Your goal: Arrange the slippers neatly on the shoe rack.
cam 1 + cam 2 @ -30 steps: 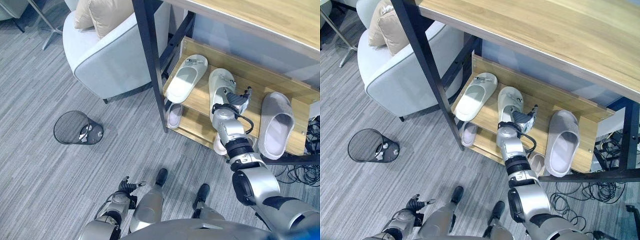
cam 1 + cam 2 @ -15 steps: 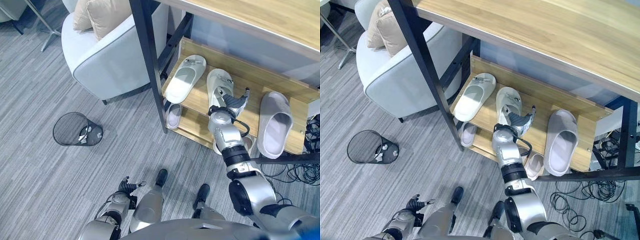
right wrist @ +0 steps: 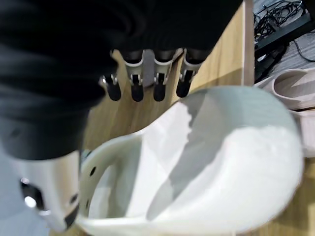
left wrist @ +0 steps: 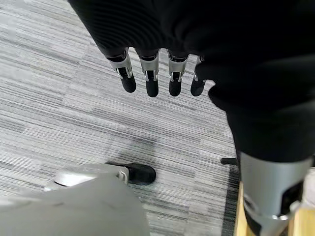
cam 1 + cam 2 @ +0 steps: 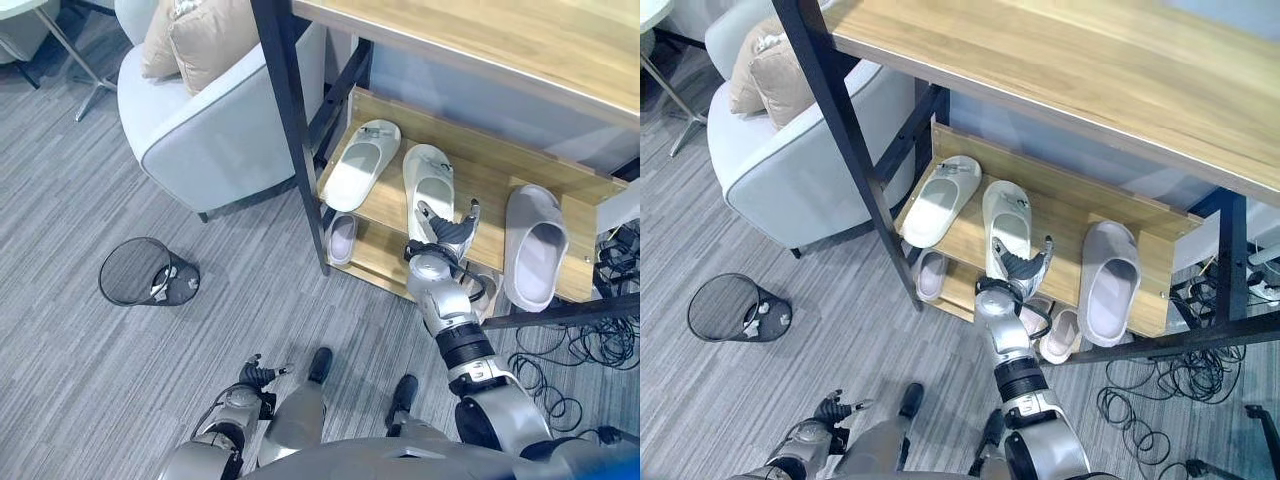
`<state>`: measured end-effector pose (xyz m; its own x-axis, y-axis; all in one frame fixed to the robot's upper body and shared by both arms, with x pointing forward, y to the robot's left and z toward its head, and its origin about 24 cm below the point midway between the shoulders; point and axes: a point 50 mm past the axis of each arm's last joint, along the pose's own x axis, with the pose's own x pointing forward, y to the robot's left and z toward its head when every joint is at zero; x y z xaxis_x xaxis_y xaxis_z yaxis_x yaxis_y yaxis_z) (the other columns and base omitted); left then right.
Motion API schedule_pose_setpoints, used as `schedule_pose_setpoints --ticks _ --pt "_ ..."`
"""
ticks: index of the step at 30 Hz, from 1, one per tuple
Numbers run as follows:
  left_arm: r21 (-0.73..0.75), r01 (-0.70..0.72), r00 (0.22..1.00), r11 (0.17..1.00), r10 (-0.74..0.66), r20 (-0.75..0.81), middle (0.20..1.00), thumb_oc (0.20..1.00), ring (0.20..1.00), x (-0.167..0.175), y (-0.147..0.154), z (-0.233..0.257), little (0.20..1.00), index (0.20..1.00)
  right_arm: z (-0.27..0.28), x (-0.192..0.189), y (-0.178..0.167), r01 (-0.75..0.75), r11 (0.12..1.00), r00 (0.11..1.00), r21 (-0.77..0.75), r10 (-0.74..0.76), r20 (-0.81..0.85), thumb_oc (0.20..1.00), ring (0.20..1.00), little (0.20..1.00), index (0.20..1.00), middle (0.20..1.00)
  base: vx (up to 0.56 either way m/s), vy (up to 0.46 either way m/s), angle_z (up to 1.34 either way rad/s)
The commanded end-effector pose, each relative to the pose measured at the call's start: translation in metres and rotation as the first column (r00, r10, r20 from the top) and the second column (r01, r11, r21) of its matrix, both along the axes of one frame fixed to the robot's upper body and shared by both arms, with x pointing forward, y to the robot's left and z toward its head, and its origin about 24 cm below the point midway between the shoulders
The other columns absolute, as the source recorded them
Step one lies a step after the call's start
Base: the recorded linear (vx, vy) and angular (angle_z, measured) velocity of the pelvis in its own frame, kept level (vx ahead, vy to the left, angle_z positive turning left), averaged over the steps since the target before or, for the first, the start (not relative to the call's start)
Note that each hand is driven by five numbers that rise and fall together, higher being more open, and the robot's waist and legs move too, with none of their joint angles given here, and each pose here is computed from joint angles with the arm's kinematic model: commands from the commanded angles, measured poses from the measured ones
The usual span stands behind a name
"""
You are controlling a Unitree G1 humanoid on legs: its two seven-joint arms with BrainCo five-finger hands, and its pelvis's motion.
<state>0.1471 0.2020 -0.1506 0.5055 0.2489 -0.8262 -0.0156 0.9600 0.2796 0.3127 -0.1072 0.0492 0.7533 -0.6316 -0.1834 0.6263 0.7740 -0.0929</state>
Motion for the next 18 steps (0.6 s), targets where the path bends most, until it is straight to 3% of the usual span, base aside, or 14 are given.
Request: schedule_pose_setpoints --ticks 1,18 --pt "-0.139 0.053 0.986 0.989 -0.074 -0.147 1.0 1.0 1.0 -0.035 -0.059 -0.018 1.0 1.0 0.022 0.004 -0.007 0.008 1.0 0.99 -0.014 -0.006 0.138 1.0 1.0 1.0 1.0 1.0 0.0 0.0 0.0" --pt "-0.127 0.052 0.985 0.991 -0.072 -0.159 1.0 1.0 1.0 -0.039 -0.057 -0.019 1.0 1.0 0.015 0.001 0.029 -0.152 0.988 0.982 0.042 0.146 0.121 1.0 1.0 1.0 1.0 1.0 0.0 0.0 0.0"
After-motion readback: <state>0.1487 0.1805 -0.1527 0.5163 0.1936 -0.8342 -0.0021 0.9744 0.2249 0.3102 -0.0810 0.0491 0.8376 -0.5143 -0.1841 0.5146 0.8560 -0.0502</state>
